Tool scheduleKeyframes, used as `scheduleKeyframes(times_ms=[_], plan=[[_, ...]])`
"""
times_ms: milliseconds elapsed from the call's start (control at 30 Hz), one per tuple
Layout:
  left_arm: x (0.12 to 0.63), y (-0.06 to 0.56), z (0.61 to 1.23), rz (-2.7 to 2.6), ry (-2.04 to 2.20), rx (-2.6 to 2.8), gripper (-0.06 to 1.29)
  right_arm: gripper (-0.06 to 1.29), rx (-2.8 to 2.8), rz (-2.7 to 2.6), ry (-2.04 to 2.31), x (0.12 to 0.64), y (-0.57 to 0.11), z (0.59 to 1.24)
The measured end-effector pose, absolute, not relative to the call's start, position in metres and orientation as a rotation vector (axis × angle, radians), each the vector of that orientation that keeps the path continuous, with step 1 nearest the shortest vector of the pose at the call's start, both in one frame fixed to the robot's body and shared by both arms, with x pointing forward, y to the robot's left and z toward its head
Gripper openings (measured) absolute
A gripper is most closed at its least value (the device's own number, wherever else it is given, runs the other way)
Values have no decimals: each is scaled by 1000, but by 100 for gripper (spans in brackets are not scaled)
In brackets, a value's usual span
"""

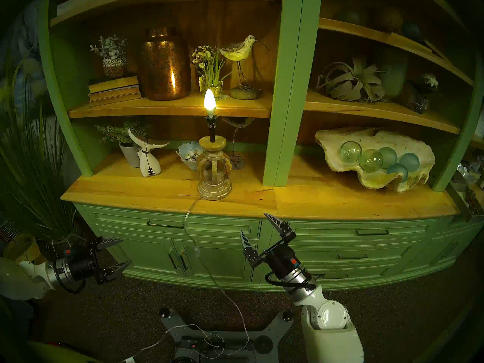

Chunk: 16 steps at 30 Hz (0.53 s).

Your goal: Grab cable and switch light on

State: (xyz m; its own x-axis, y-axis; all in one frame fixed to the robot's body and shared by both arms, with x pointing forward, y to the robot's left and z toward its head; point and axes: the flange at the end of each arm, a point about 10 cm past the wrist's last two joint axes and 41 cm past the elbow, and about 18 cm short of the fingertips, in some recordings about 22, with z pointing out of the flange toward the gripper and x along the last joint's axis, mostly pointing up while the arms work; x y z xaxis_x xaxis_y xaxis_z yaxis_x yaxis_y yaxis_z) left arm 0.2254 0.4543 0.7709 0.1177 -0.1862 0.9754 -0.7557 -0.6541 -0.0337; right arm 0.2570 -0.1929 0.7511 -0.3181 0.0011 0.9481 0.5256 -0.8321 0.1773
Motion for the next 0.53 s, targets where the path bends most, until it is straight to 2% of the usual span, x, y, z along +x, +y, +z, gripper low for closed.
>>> scheduleKeyframes(times_ms=[533], plan=[[222,458,774,1565,-887,1921,126,125,-1602,-2214,-653,257,-193,752]])
